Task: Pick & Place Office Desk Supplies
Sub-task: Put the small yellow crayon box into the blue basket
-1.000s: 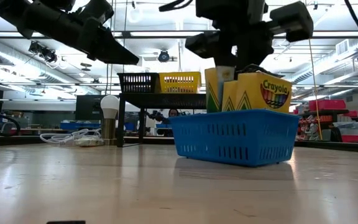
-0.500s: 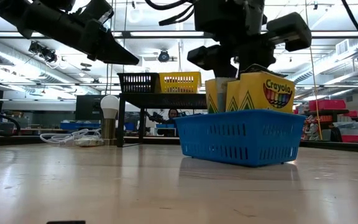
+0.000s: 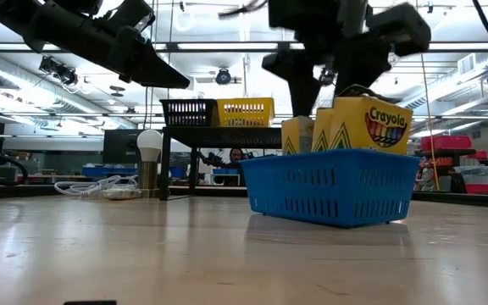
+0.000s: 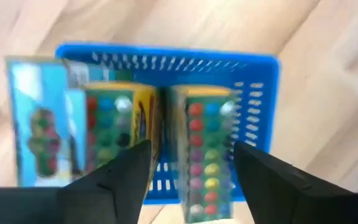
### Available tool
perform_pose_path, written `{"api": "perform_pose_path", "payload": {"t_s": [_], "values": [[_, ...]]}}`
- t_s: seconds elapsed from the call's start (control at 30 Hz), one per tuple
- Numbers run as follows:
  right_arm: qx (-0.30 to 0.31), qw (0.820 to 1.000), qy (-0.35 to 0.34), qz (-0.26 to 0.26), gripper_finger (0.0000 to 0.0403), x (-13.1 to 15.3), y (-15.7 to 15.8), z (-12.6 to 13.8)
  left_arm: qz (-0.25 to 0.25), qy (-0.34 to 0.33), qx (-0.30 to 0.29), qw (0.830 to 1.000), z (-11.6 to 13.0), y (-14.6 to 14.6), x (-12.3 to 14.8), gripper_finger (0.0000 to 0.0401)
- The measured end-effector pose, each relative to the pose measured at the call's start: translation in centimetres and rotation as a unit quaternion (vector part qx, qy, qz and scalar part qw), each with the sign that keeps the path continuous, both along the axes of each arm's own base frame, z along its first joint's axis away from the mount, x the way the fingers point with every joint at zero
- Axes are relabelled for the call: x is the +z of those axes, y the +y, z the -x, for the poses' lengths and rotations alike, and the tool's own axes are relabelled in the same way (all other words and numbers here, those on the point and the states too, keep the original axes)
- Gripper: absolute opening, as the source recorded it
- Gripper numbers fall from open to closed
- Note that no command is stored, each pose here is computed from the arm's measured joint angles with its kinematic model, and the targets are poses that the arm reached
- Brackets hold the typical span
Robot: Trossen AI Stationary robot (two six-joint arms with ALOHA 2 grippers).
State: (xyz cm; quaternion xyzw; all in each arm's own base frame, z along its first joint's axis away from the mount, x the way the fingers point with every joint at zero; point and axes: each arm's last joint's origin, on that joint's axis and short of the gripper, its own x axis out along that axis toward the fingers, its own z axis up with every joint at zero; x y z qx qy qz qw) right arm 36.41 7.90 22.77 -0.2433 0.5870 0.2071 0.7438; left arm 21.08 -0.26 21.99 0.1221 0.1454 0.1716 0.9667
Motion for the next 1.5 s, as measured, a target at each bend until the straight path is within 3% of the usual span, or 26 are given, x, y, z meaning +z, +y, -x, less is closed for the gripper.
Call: {"api": "perform_pose_path", "payload": {"t_s": [0.27,0.37,0.53,0.63,0.8,0.93,1.03,1.23,1.5], "values": [[-0.021,0.995,-0.087,0.038,0.0213,4.2,0.9,1.7,0.000,0.002,0.013,1.000,0.0,0.1,-0.1,0.0264],[-0.046,0.989,-0.135,0.028,0.0207,6.1,1.2,2.3,0.010,0.011,0.031,0.999,0.2,0.1,-0.3,0.0262],[-0.079,0.973,-0.205,-0.074,0.0194,9.9,1.0,3.8,0.042,0.048,0.043,0.997,0.5,0.2,-1.4,0.0259],[-0.066,0.953,-0.259,-0.143,0.0185,11.6,0.7,5.0,0.056,0.051,0.016,0.997,0.9,0.0,-2.5,0.0259],[-0.042,0.909,-0.366,-0.194,0.0176,12.1,-0.1,8.5,0.064,-0.067,-0.077,0.993,3.4,-0.3,-4.1,0.0258],[-0.060,0.880,-0.422,-0.209,0.0174,10.9,-0.7,11.2,0.078,-0.171,-0.087,0.978,6.2,-0.1,-5.4,0.0258],[-0.084,0.877,-0.430,-0.198,0.0174,9.6,-0.9,12.7,0.104,-0.134,-0.018,0.985,6.6,0.4,-6.0,0.0254],[-0.121,0.887,-0.420,-0.150,0.0174,7.7,-0.2,13.7,0.126,-0.040,0.078,0.988,6.3,0.7,-6.3,0.0245],[-0.145,0.900,-0.402,-0.087,0.0174,6.7,0.8,14.4,0.125,0.092,0.139,0.978,4.9,0.7,-5.8,0.0244]]}}
